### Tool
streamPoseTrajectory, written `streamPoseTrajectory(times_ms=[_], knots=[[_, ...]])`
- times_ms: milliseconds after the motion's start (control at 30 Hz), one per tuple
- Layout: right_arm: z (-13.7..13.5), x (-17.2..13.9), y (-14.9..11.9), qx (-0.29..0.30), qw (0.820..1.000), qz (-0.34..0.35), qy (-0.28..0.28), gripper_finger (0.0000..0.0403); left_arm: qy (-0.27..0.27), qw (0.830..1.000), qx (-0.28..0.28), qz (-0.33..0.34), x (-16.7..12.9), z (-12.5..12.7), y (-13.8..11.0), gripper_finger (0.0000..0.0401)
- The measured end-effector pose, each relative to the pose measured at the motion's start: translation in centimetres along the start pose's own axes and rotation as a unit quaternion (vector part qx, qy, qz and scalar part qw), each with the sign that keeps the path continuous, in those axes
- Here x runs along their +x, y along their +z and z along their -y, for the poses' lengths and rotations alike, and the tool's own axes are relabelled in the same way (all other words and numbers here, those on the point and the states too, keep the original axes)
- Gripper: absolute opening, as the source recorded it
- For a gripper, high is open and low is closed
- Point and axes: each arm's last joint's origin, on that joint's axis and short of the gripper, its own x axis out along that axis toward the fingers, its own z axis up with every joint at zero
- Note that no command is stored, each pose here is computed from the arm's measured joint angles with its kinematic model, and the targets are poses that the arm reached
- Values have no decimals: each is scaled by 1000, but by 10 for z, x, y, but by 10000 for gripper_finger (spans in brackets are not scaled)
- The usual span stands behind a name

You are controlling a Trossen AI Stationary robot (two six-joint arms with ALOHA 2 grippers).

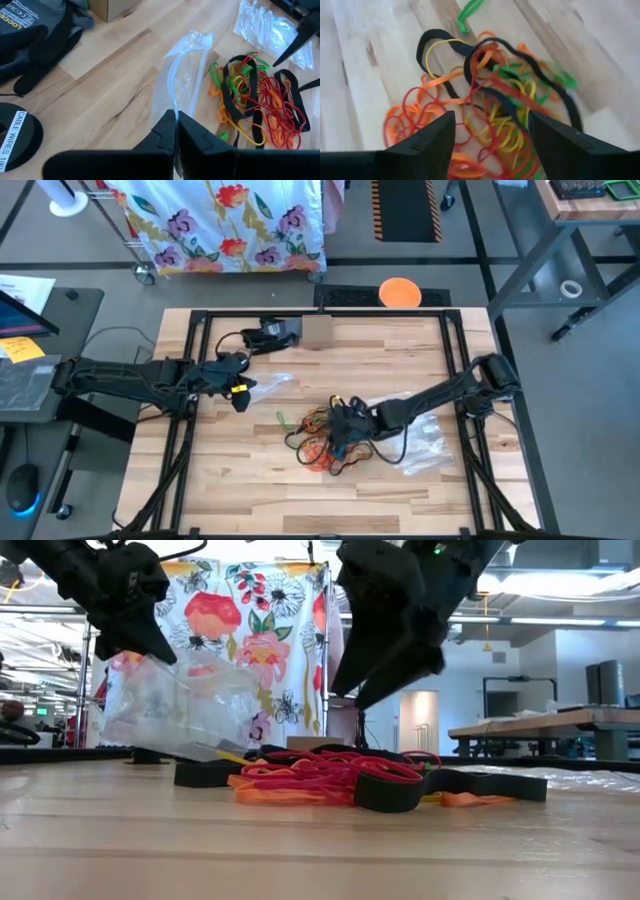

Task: Sort rubber bands
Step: Put the red rubber band into the transparent zip bag

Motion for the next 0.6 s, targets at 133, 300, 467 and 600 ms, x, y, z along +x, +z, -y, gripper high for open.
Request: streamPoseTrajectory(times_ms=[133,300,467,600], knots=[[-3,2,-20,62,997,-28,-43,245,0,1000,1,0,0,0,0,0],[6,5,-30,76,987,-7,-140,245,-7,1000,14,10,0,1,2,0],[14,4,-31,-18,983,-17,-184,245,-9,1000,17,11,0,2,2,0],[16,5,-33,-61,980,-39,-186,245,-15,1000,17,7,0,2,2,0]])
